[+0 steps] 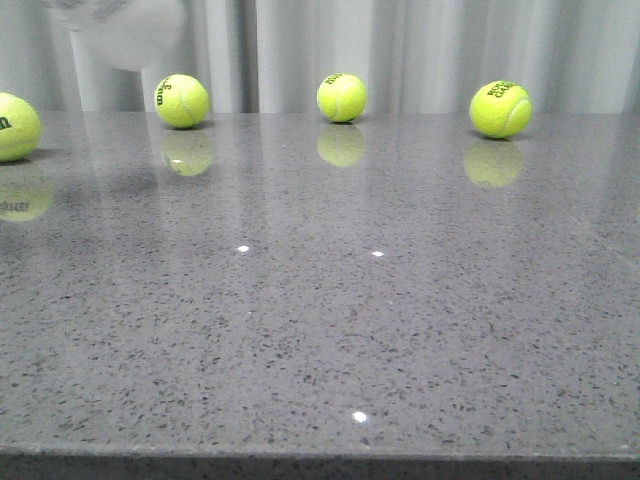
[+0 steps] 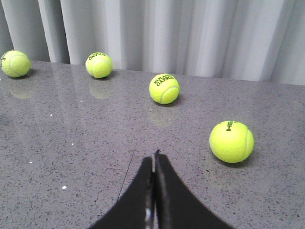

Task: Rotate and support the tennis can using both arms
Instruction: 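Lift the can with the left gripper and tilt it upright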

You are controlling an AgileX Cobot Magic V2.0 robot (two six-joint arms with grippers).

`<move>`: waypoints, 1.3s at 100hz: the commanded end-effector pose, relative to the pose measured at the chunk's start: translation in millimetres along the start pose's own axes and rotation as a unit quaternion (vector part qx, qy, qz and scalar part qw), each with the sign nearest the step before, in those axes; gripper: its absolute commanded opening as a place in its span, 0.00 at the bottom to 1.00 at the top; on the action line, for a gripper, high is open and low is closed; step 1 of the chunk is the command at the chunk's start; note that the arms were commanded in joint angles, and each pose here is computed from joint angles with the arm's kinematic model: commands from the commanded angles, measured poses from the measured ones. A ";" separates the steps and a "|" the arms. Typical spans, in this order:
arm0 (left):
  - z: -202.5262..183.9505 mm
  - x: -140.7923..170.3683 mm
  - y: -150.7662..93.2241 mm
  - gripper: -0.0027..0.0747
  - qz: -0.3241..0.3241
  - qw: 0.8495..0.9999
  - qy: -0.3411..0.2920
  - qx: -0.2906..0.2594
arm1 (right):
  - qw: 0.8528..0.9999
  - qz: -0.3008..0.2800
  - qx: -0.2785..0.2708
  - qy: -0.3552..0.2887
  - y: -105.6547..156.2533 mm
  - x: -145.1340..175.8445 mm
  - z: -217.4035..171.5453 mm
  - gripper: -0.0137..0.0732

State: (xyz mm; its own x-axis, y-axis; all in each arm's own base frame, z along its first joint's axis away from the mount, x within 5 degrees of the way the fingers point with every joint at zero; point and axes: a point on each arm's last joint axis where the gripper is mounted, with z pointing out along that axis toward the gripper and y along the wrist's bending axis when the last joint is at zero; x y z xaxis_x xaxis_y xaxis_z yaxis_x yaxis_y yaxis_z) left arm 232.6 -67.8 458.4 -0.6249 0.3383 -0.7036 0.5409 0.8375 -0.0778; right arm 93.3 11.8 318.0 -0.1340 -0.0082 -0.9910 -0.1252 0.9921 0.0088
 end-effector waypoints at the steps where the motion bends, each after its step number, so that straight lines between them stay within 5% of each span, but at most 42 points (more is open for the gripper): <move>1: -25.0 2.0 -9.6 0.01 0.005 0.999 -0.017 -0.034 | 0.999 -0.002 0.005 -0.053 -0.9 -16.3 -2.9 0.08; 47: 16.8 31.7 -17.1 0.01 0.041 0.995 0.084 -0.045 | 0.999 -0.002 0.005 -0.053 -0.9 -16.3 -2.9 0.08; 99: 39.7 30.6 -10.0 0.02 0.037 0.991 0.117 -0.044 | 0.999 -0.002 0.005 -0.053 -0.9 -16.3 -2.9 0.08; 113: 39.8 30.6 -10.2 0.21 0.037 0.992 0.116 -0.043 | 0.999 -0.002 0.005 -0.053 -0.9 -16.3 -2.9 0.08; 130: 41.3 27.5 -9.2 0.69 0.046 0.993 0.103 -0.046 | 0.999 -0.002 0.005 -0.053 -0.9 -16.3 -2.9 0.08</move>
State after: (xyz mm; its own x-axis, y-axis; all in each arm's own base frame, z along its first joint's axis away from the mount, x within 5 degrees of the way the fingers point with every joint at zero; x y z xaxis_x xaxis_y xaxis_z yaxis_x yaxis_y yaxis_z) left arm 239.3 -81.8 397.4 -0.7178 0.4904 -0.4942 0.5419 0.8392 0.0456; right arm 93.3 11.8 318.0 -0.1340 -0.0082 -0.9910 -0.1252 0.9921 0.0088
